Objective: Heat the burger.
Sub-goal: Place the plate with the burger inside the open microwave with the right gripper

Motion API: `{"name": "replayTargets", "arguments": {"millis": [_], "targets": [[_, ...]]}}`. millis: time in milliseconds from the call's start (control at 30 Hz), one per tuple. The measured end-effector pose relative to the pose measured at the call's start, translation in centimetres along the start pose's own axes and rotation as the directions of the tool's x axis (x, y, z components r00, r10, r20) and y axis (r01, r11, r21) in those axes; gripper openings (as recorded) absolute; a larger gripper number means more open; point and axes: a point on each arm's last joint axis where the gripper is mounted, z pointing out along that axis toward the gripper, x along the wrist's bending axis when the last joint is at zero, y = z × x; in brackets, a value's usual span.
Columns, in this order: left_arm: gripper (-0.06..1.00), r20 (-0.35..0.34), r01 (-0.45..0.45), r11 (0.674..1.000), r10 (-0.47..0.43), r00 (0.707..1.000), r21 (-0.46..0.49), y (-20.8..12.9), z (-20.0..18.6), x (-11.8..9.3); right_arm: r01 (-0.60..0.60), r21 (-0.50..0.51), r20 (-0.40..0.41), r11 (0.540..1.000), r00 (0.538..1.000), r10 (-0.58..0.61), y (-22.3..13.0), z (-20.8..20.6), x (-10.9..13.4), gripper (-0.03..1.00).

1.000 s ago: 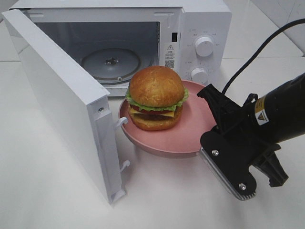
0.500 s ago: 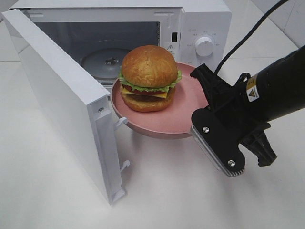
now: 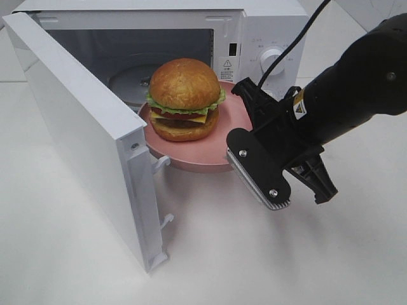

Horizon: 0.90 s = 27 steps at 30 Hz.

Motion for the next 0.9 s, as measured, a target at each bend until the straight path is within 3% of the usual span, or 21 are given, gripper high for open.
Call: {"name": "replayTargets", "arguments": {"millis": [900], "targets": [[0.99,0.0,0.0,1.0,0.0,1.0,0.0,0.0,0.0,0.0,0.03,-0.018,0.037,0.999,0.999,-0.029,1.0,3.8,-6.0,0.05]]}}
